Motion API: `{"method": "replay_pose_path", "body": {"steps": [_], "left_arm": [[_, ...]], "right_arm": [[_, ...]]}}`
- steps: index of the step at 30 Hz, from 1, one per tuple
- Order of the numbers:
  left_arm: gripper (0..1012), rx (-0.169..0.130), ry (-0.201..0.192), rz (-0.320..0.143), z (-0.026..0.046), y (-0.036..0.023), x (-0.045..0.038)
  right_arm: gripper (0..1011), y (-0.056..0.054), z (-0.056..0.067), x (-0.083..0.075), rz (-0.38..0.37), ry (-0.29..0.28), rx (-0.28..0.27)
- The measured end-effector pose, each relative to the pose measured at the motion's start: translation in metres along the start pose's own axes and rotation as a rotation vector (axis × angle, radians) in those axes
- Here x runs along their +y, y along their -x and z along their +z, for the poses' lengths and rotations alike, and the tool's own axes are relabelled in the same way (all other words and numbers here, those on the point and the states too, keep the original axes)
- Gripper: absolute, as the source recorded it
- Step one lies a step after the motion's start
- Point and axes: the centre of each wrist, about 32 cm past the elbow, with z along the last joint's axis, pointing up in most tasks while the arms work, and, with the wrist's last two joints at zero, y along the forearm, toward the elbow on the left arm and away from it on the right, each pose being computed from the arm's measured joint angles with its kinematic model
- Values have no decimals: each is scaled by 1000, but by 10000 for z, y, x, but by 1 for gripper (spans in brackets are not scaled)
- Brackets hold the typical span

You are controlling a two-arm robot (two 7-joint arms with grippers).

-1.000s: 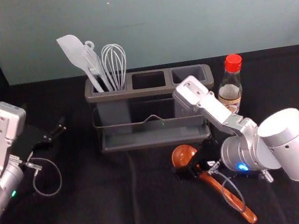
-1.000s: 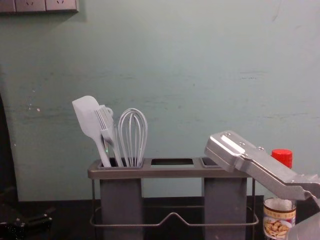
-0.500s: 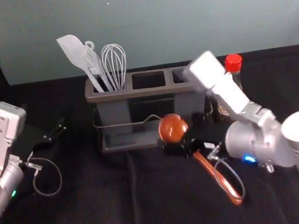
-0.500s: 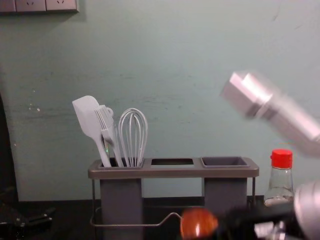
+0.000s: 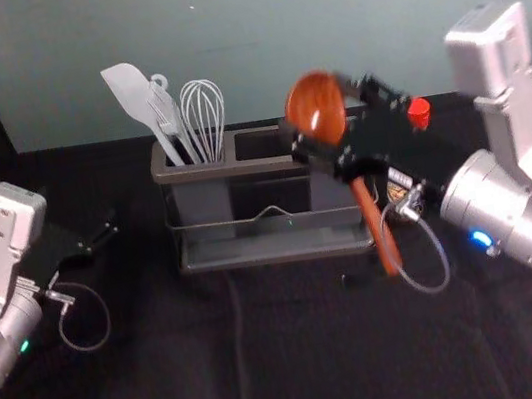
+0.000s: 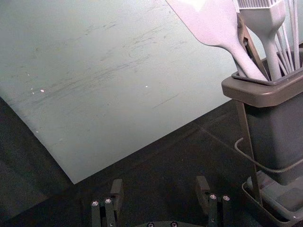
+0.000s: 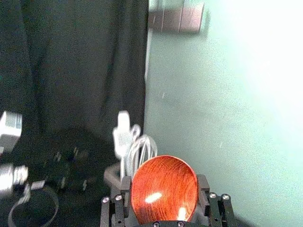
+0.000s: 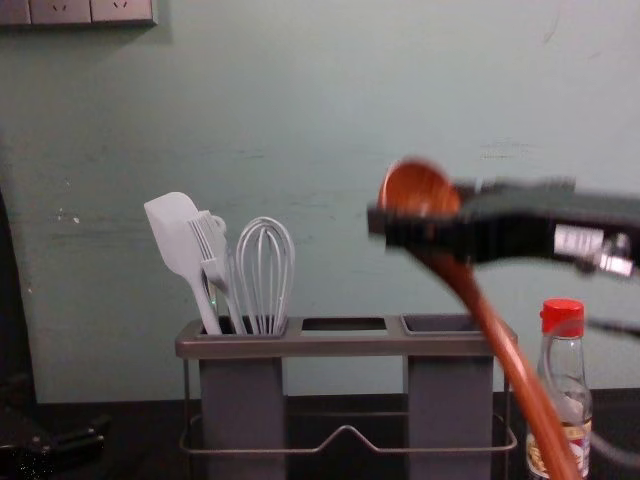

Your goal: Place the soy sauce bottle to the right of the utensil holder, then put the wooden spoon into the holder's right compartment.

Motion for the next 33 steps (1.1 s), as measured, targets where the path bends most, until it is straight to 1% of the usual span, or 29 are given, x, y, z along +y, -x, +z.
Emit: {"method": "replay_pose_path", "body": {"steps": [1,2,4,5,6,9,11,12,14,16,19,22,29,33], "left_arm": [[1005,0,0,0,0,0,0],[1005,0,0,0,0,0,0],[1005,0,0,0,0,0,0],[1005,0,0,0,0,0,0],[1005,0,0,0,0,0,0],[1005,0,0,0,0,0,0],[1005,0,0,0,0,0,0],[1005,0,0,0,0,0,0],[1005,0,0,0,0,0,0],[1005,0,0,0,0,0,0],[1005,0,0,0,0,0,0],[1005,0,0,0,0,0,0],[1005,0,0,0,0,0,0],[1005,0,0,0,0,0,0]], "right_arm": [[839,-7,15,-1,-5,-17,-5],[839,-22,42,4,-13,-47,-14],[839,-42,77,18,-21,-77,-27],[839,-65,108,41,-25,-102,-39],[840,-65,108,41,-25,-102,-39],[839,-141,162,129,-33,-144,-64],[839,-174,177,172,-36,-154,-75],[840,-211,195,216,-40,-163,-83],[840,-249,208,262,-44,-171,-89],[840,-312,221,345,-55,-187,-106],[839,-359,216,423,-68,-199,-120],[840,-440,203,554,-85,-209,-138],[839,-536,157,738,-84,-205,-136],[839,-566,124,833,-76,-203,-131]]}}
